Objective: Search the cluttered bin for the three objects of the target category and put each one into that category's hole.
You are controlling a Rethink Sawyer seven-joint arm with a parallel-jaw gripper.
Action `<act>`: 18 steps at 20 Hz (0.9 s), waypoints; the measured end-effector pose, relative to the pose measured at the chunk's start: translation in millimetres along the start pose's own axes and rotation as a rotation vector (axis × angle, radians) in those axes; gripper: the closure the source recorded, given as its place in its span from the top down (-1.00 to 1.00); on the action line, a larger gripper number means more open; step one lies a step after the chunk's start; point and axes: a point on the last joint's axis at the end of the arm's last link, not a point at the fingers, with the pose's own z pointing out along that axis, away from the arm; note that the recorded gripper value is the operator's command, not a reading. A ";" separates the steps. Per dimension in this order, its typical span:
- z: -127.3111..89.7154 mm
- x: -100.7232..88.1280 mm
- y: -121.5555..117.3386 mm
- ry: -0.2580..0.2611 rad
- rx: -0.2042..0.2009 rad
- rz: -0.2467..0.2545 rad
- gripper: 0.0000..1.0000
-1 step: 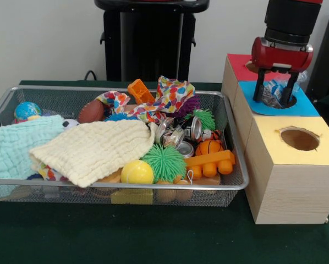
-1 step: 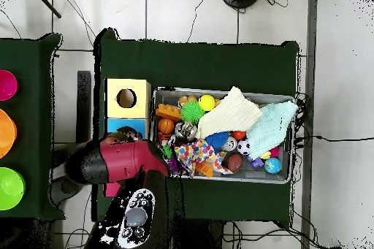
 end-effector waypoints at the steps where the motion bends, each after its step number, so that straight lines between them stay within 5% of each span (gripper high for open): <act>1: 0.0 0.1 0.0 0.000 0.000 0.000 1.00; 18: -11.6 4.7 1.1 0.061 0.010 0.009 1.00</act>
